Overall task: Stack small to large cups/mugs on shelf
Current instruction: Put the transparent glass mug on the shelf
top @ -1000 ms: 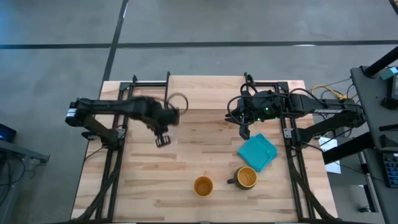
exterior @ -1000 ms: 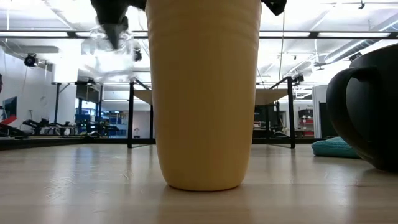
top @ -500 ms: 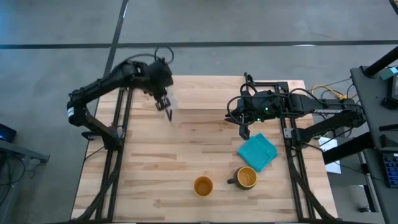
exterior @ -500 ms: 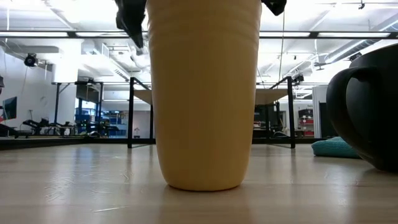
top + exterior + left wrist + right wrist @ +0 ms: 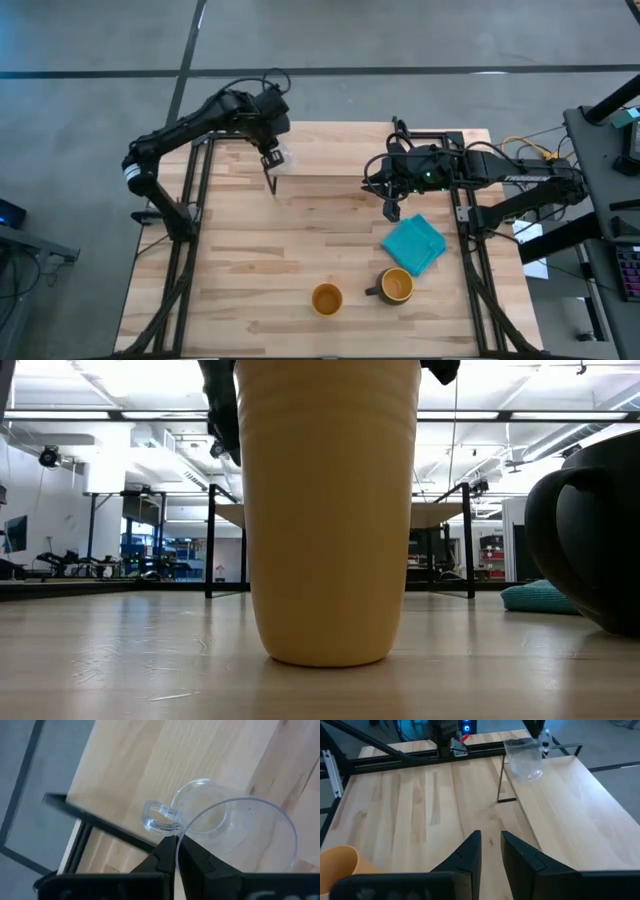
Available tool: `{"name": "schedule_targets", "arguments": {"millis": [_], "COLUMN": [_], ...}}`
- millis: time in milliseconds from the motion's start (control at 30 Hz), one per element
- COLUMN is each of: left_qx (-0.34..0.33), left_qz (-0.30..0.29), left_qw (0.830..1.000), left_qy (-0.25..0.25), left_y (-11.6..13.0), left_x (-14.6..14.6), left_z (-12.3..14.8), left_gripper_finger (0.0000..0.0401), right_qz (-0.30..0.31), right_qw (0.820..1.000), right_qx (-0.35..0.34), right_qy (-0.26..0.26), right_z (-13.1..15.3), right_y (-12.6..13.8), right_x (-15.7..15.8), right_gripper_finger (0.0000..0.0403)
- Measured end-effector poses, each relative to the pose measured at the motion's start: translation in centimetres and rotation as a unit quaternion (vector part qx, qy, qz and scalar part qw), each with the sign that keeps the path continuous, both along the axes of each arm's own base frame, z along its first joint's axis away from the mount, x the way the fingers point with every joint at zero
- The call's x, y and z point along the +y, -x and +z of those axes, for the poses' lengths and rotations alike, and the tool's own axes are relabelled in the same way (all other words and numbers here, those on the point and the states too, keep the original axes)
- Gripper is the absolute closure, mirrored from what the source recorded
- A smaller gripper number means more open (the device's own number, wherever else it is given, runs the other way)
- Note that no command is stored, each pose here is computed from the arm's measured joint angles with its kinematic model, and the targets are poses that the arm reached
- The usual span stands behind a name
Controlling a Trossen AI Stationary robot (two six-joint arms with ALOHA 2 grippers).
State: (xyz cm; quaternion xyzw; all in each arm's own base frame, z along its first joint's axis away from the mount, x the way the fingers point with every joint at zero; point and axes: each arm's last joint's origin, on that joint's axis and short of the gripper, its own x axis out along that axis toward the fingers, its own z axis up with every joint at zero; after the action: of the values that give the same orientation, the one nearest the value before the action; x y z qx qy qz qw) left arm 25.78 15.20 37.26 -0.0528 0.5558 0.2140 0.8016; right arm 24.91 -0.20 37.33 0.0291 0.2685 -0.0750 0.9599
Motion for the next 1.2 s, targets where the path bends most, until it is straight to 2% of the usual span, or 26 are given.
{"name": "schedule_targets", "arguments": {"millis": [200, 500, 733, 1200], "left_qx": [0.004, 0.0, 0.049, 0.043], "left_qz": [-0.01, 0.019, 0.005, 0.001], "left_qw": [1.0, 1.0, 0.999, 0.999], "left_qy": [-0.005, -0.011, 0.013, 0.009], "left_y": [-1.1, -1.2, -0.9, -1.2], "left_x": [1.3, 3.6, 3.9, 4.2], "left_z": [-0.1, 0.9, 0.5, 0.3], "left_gripper_finger": [0.0401, 0.0401, 0.0401, 0.0401], "right_qz": [0.0, 0.002, 0.003, 0.003], "right_qw": [1.0, 1.0, 1.0, 1.0], "right_qx": [0.0, 0.001, 0.001, 0.001], "right_qy": [0.0, 0.002, 0.003, 0.003], "right_z": [0.0, 0.0, 0.0, 0.0], "right_y": [0.0, 0.0, 0.0, 0.0], "right_x": [0.0, 0.0, 0.0, 0.0], "right_gripper_finger": [0.0335, 0.0335, 0.0335, 0.0335]}}
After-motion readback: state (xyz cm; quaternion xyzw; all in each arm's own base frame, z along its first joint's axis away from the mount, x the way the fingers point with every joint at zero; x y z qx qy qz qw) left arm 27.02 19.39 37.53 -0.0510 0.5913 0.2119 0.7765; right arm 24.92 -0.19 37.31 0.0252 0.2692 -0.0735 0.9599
